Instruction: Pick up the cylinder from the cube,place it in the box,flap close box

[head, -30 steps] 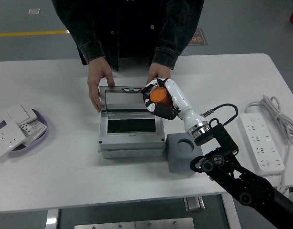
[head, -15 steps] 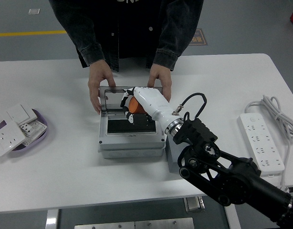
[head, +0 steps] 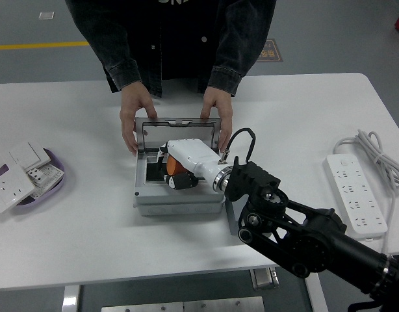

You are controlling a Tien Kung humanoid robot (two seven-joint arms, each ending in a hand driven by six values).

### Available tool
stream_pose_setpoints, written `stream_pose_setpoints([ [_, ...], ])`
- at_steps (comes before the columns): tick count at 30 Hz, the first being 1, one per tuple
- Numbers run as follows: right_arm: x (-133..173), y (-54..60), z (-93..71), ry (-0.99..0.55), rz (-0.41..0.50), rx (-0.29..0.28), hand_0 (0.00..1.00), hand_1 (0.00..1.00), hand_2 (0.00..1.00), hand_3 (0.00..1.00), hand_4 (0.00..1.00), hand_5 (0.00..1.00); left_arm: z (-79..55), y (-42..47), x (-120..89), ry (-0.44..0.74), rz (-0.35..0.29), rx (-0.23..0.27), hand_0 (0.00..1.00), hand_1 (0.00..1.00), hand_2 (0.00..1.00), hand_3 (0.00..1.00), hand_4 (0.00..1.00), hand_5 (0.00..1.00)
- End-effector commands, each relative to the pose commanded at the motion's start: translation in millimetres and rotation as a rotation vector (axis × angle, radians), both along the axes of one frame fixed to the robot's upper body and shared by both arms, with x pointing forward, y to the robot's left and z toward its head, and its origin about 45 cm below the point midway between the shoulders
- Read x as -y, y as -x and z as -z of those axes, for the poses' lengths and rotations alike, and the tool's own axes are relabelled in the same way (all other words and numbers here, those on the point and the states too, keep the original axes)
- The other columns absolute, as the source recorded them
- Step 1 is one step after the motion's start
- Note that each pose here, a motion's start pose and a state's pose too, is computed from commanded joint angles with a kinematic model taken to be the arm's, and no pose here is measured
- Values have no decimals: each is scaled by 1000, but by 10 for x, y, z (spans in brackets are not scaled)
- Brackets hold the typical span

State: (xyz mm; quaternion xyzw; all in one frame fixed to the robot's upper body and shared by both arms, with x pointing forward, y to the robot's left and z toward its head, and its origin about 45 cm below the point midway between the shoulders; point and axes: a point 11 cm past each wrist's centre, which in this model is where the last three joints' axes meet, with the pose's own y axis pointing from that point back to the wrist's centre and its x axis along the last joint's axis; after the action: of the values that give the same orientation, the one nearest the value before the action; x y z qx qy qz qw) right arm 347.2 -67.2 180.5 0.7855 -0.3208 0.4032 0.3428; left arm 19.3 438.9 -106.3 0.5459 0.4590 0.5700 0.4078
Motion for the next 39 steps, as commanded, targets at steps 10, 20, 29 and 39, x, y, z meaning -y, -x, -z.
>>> stream_pose_setpoints([
  [10, -9, 10, 39, 30, -9, -23, 823, 731, 761, 751, 632, 285, 1, -11, 6, 1, 2, 2, 639, 662, 577, 636, 730, 317],
  [20, -9, 16, 10, 5, -9, -10, 843, 735, 765, 781, 710, 330, 5, -18, 17, 4, 4, 4, 638, 662, 578, 636, 729, 317],
  [29, 109, 17, -94, -177, 7, -50, 851, 731, 758, 785, 756, 358, 10, -23, 31, 7, 4, 8, 638, 662, 579, 636, 729, 314],
  [39, 394, -208, -800, -468, 59, -7, 843, 715, 741, 758, 756, 356, 6, 5, 15, 4, 3, 2, 639, 662, 579, 636, 729, 314],
])
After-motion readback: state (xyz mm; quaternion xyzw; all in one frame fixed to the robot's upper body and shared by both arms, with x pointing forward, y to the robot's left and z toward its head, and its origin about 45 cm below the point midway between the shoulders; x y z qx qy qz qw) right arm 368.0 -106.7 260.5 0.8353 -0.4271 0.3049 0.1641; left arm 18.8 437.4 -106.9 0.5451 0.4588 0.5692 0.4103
